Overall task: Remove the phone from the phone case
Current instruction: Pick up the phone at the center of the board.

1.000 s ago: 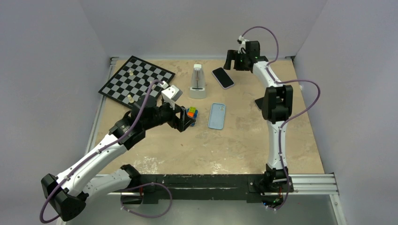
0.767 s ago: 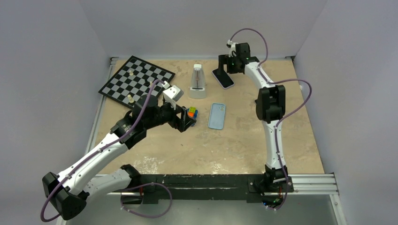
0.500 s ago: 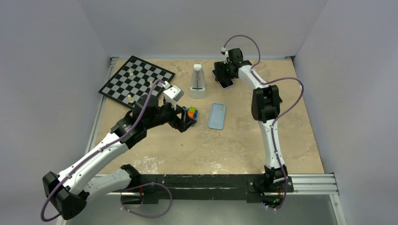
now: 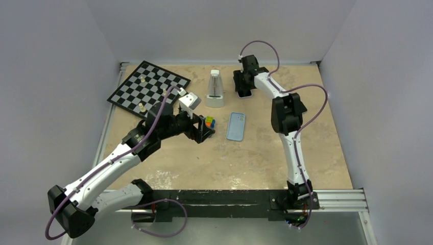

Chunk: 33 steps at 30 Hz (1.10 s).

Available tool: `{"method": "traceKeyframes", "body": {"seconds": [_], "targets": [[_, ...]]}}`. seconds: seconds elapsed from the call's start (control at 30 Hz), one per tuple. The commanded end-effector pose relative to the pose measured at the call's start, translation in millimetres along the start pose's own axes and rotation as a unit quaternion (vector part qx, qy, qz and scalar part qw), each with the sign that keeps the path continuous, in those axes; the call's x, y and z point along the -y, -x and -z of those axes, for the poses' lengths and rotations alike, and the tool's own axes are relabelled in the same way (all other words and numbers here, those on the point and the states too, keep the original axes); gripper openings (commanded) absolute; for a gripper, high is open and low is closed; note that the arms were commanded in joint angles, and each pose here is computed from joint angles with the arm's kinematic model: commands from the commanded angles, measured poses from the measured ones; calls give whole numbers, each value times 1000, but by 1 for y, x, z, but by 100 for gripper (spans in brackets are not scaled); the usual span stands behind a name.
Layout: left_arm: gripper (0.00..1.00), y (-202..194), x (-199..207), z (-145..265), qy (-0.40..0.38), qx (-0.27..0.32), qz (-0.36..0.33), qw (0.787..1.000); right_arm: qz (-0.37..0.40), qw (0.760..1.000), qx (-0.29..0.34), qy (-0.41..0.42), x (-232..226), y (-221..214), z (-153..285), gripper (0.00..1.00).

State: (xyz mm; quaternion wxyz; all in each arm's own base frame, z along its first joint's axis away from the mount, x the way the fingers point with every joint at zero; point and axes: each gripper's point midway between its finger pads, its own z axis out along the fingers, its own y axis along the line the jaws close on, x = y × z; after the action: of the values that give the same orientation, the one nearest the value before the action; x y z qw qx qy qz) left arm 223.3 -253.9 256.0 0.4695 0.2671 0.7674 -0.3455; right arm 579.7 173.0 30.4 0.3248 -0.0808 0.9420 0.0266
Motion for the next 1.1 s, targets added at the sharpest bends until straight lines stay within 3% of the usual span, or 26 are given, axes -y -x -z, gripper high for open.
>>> {"method": "traceKeyframes", "body": {"seconds": [0.0, 0.07, 0.2, 0.37, 0.47, 0.7, 0.93, 1.07], "targets": [[83, 14, 8, -2, -18, 24, 5, 1000, -26, 997, -69, 9, -2, -44, 27, 40], [83, 14, 9, -2, -23, 24, 7, 999, -30, 998, -57, 3, 2, -45, 47, 40], [83, 13, 12, -1, -31, 26, 14, 999, -21, 996, -84, -23, 18, -86, 68, 46], [83, 12, 15, -1, -37, 25, 21, 999, -20, 996, -88, -14, 19, -94, 64, 81], [83, 10, 15, 0, -38, 22, 21, 999, -16, 997, -78, -20, 19, -79, 53, 91], [83, 5, 16, -5, -42, 13, 31, 999, -13, 997, -77, -14, 13, -50, 28, 93], [83, 7, 18, -5, -45, 6, 44, 998, -26, 993, -105, -43, 23, -78, 27, 82], [83, 8, 24, -3, -53, 1, 66, 996, -22, 994, -98, -49, 26, -73, 39, 87]]}}
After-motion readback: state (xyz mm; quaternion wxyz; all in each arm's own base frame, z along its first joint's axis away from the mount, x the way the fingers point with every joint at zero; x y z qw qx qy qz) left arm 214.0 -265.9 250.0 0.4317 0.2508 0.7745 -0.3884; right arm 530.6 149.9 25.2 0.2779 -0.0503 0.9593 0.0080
